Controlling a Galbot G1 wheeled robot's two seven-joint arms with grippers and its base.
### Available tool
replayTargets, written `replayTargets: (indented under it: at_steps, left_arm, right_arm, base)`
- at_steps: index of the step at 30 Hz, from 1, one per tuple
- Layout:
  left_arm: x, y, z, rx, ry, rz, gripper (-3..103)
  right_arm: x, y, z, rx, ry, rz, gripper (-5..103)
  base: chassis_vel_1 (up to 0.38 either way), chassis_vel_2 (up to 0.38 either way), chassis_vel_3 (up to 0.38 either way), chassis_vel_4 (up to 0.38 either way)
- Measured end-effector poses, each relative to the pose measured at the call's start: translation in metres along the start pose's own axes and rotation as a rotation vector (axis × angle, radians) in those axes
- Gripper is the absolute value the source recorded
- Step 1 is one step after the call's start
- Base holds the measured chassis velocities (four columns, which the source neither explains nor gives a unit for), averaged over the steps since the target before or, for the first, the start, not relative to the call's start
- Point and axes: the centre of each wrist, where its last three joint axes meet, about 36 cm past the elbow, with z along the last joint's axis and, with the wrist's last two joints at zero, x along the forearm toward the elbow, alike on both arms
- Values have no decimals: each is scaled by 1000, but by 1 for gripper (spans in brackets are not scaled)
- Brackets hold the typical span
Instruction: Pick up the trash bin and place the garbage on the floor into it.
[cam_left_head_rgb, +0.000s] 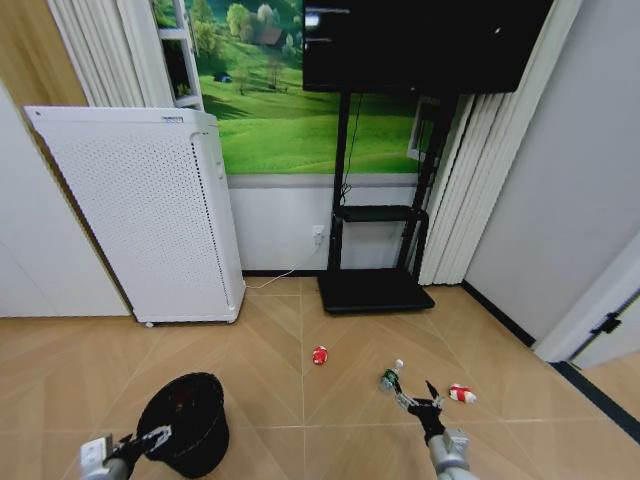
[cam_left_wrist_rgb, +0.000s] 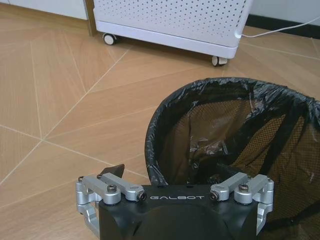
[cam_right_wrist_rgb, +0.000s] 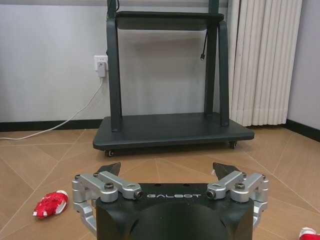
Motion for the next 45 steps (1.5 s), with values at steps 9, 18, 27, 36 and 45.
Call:
replayTargets:
  at_steps: [9, 18, 27, 36, 45]
  left_arm:
    - [-6, 2, 5, 14, 12, -23, 88]
    - [-5, 4, 6, 37, 13, -25, 48]
    - [-5, -1, 1, 50, 7, 4, 11]
    - [-3, 0, -5, 33, -59, -6, 6]
    - [-13, -15, -23, -130, -467, -19, 6]
  right_arm:
    - [-3, 2, -2, -7, -9, 1, 100]
    - [-3, 4, -3, -7, -9, -1, 100]
    - [0, 4, 0, -8, -6, 4, 100]
    - [-1, 7, 0, -7, -6, 3, 100]
    - [-1, 15, -2, -11, -12, -2, 100]
  base:
    - [0, 0, 0, 0]
    - [0, 0, 0, 0]
    - [0, 0, 0, 0]
    - [0, 0, 0, 0]
    - [0, 0, 0, 0]
